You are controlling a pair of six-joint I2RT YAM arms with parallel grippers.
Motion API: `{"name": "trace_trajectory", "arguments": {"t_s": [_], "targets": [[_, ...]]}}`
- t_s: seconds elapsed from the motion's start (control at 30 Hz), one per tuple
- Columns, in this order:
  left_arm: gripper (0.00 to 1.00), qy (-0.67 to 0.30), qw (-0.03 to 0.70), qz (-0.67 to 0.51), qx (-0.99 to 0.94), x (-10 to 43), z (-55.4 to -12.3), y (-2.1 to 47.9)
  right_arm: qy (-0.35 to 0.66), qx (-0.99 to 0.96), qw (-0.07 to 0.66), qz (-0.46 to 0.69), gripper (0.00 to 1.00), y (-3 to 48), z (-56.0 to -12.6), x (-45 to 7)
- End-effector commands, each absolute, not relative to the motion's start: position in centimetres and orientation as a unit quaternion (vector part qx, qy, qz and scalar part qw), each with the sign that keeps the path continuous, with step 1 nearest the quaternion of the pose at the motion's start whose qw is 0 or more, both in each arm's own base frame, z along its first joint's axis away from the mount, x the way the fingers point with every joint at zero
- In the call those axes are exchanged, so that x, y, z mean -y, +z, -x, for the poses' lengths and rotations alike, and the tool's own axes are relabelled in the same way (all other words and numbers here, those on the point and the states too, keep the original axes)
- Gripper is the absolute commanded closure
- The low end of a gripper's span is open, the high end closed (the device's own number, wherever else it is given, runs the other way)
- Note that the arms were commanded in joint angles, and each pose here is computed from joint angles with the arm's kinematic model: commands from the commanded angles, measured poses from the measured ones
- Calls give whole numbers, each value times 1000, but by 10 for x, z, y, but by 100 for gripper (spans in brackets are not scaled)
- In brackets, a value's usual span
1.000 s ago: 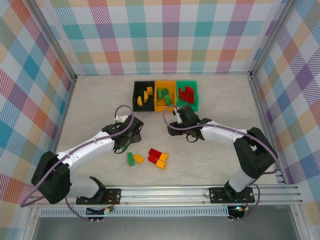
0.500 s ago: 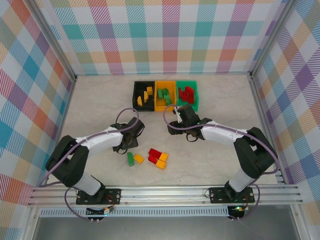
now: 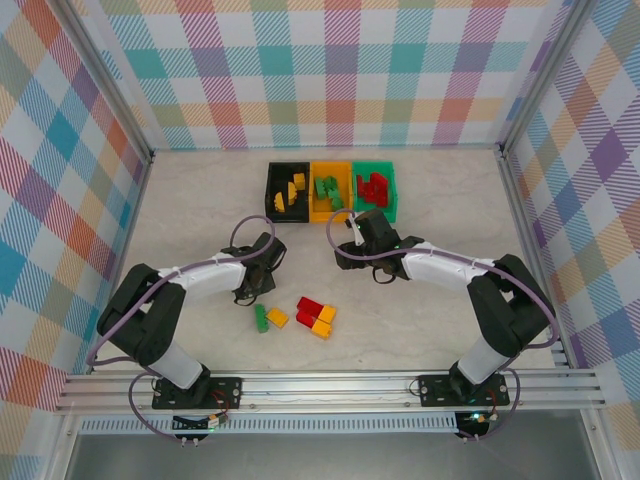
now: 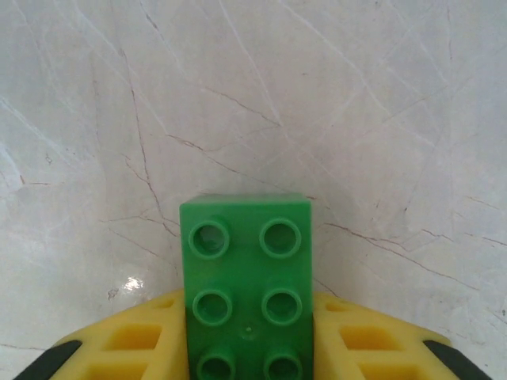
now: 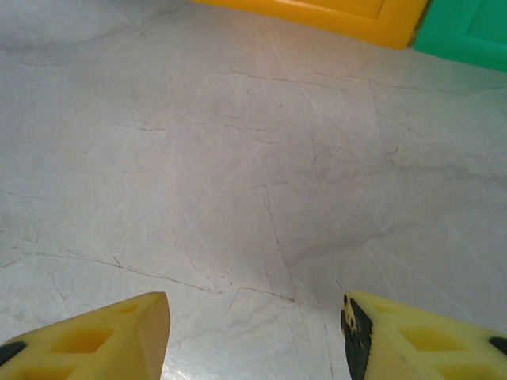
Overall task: Sort the legos into containers by color
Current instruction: Pick up the lego from the middle-left of the table.
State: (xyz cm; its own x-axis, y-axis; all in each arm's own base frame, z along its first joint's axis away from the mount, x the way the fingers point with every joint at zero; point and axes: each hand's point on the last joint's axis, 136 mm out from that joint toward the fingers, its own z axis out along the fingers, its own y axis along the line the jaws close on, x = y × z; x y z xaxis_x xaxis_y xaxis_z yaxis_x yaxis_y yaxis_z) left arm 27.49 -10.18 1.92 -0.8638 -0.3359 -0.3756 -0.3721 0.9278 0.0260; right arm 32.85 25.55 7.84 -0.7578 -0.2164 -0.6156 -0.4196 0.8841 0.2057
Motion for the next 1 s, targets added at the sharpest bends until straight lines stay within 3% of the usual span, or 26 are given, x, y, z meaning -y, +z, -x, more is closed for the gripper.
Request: {"name": "trace_trajectory", "arguments": {"t_s": [0.0,0.47,0.63,0.8,0.97], "targets": [[71,73,181,201,-960,84,-265,16,174,-916,324,162,40,91,-330,-256],[71,-19,256,146,-955,146,-306,86,172,-914,345,123,40,106,-330,-243],[71,-43,268,111,-956,184,-338,110,143,-927,341,64,39,102,-335,-217],[70,-89,278,74,-954,237,-383,130,179,-932,315,14,39,92,-341,-202],[68,-74,286,38,-955,267,-427,143,191,-930,313,11,38,94,-342,-201]]}}
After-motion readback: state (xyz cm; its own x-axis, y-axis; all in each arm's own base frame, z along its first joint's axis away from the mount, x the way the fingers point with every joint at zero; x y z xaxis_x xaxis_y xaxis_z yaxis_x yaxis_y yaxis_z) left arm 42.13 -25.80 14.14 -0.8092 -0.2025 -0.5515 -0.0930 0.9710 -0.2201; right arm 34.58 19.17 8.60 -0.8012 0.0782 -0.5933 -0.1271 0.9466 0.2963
